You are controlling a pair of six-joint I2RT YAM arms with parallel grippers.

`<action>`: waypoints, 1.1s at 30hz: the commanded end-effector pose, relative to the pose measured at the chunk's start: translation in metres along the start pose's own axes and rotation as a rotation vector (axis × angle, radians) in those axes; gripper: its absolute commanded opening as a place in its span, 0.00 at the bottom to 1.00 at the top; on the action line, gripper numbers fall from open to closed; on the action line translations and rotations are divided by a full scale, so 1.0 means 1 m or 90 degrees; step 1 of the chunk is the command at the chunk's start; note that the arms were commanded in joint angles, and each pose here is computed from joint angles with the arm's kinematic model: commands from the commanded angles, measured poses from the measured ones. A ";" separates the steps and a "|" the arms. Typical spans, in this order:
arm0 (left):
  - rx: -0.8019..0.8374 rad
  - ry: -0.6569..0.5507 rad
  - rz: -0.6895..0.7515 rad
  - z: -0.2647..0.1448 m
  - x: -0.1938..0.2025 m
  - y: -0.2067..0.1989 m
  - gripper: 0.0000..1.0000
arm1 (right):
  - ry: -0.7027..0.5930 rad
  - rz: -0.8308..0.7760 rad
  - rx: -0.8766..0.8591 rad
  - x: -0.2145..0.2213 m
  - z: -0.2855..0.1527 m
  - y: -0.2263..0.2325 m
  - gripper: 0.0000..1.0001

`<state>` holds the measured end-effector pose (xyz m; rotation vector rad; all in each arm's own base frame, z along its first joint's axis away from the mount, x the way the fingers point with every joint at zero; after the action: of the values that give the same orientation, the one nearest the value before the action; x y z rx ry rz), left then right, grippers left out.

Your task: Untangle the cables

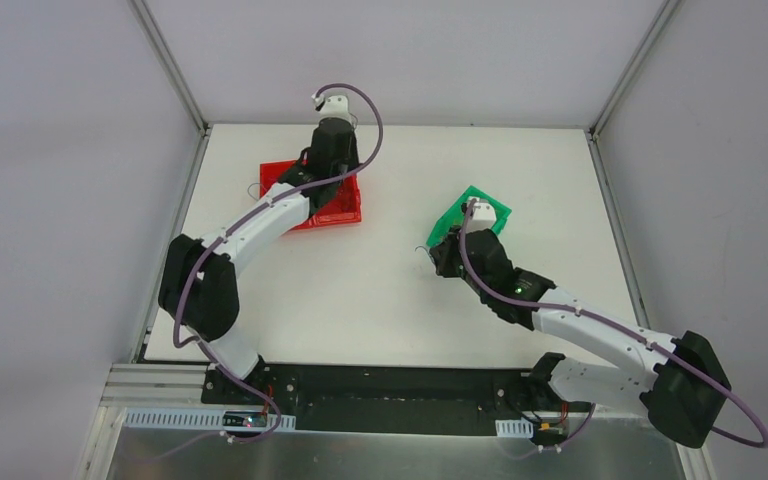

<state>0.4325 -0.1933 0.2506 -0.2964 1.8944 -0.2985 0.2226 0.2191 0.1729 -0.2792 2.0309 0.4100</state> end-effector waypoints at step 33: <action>0.104 -0.062 -0.078 -0.040 -0.004 0.043 0.00 | -0.037 0.026 -0.025 -0.013 -0.007 0.004 0.00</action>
<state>0.3925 -0.1426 0.1968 -0.4106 1.8931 -0.4320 0.2191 0.2182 0.1763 -0.2795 2.0211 0.4388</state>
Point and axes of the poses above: each gripper's point midway between its finger pads, its own z axis out along the fingers, its own y axis along the line the jaws close on, x = y × z, the point moved 4 cm from there along -z, back along the fingers, and after that the axes turned 14 degrees about -z, right-handed, at the moved point
